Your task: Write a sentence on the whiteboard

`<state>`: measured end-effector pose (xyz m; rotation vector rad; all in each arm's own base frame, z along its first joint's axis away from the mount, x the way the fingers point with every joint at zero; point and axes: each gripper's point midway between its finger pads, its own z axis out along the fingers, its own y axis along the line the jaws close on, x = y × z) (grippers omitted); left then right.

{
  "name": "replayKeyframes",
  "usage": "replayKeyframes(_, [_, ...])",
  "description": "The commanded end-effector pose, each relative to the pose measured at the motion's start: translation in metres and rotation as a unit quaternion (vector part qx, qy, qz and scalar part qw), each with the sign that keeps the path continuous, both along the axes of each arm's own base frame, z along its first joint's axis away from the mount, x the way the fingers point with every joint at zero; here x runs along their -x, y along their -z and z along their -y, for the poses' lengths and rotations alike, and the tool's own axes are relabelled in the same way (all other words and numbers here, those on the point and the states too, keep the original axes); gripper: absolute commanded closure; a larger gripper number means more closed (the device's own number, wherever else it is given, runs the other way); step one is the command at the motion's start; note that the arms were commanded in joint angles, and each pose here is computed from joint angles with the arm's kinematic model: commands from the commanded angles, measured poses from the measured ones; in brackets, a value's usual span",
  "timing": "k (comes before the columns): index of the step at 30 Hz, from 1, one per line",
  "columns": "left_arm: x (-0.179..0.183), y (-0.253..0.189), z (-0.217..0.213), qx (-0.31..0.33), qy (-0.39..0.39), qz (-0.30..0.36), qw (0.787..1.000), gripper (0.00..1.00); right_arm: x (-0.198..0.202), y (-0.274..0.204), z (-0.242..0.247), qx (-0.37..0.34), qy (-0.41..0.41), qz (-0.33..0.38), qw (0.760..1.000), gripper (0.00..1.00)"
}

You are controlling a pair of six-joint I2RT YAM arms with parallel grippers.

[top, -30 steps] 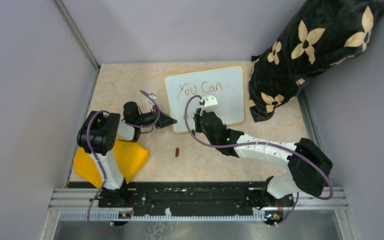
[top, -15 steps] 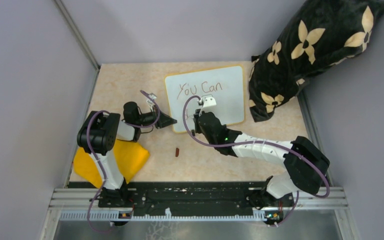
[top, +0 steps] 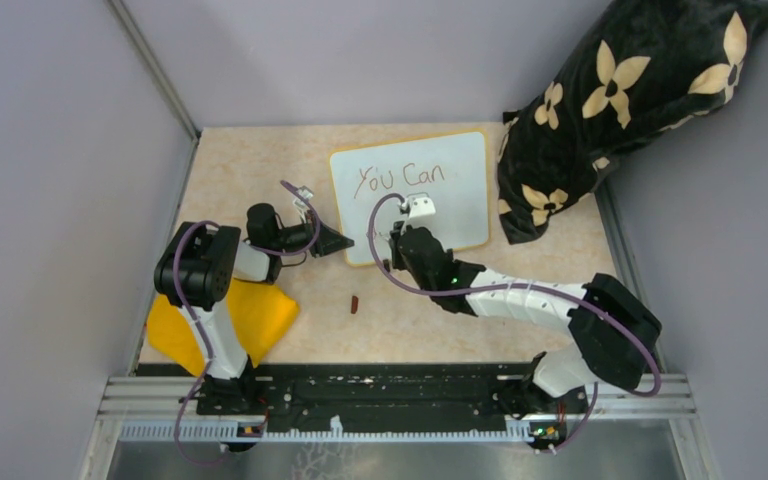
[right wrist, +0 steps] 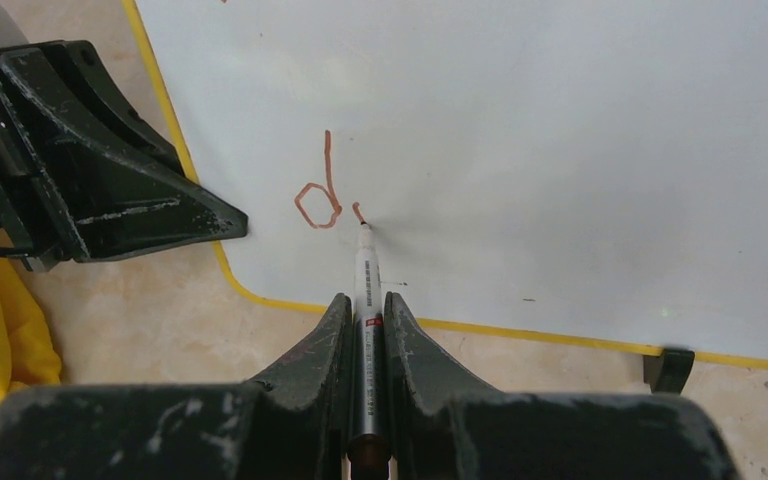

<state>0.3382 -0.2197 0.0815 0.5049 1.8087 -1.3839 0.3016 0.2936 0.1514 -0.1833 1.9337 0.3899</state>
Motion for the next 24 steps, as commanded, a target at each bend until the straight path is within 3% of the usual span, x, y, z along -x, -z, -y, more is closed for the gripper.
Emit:
replayKeyframes(1, [-0.001,0.001,0.001,-0.007,-0.003,-0.007,1.0,1.0,-0.004,-0.008,0.018,-0.007,0.028,0.01,1.0,1.0])
replayKeyframes(24, [0.0,0.002,0.002,-0.009,-0.002,-0.006,1.0,1.0,-0.026,-0.041,0.012,-0.015,0.027,0.04,0.999,1.0])
